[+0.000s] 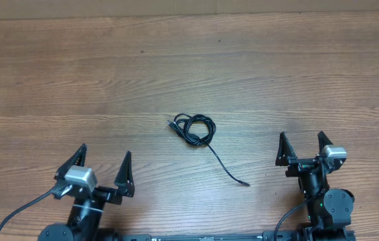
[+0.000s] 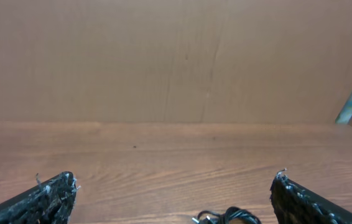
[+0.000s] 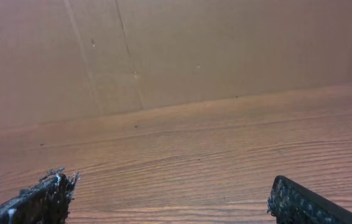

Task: Untangle cables
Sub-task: 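Raise the left gripper and swing it toward the coiled black cable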

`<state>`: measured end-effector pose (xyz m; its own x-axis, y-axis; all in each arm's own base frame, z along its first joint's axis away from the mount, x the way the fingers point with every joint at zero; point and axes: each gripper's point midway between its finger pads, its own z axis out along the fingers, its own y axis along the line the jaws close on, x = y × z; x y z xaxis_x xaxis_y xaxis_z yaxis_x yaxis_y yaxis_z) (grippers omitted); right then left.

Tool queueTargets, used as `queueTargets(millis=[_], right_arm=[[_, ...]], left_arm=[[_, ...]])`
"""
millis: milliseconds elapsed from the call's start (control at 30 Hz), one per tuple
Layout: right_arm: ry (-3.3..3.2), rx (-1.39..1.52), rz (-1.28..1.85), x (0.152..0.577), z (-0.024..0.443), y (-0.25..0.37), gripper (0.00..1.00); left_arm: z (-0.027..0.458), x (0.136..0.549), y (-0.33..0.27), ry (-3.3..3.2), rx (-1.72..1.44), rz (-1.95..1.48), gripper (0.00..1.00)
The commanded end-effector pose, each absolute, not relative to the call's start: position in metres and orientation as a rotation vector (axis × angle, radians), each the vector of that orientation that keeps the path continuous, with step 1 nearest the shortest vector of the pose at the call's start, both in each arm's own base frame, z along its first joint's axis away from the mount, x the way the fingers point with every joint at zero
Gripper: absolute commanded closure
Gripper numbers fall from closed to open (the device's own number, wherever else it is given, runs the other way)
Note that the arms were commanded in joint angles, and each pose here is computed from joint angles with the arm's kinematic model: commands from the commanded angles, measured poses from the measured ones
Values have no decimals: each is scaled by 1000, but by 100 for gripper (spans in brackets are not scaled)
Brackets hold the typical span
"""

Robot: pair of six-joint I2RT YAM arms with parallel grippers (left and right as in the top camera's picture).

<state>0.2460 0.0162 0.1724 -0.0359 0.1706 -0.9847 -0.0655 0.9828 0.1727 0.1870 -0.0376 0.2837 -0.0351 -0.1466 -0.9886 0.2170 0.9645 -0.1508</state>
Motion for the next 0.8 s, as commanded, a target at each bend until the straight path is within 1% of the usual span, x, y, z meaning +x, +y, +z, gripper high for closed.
queueTargets(millis=[0, 433, 767], right_arm=[[1595, 70, 192, 246, 170, 18, 0], [1595, 69, 192, 246, 170, 18, 0], [1595, 70, 191, 246, 170, 18, 0]], left_arm=[[301, 176, -43, 1542, 82, -318, 1], [322, 154, -62, 1530, 199, -386, 0], [335, 157, -87, 1662, 369, -478, 1]])
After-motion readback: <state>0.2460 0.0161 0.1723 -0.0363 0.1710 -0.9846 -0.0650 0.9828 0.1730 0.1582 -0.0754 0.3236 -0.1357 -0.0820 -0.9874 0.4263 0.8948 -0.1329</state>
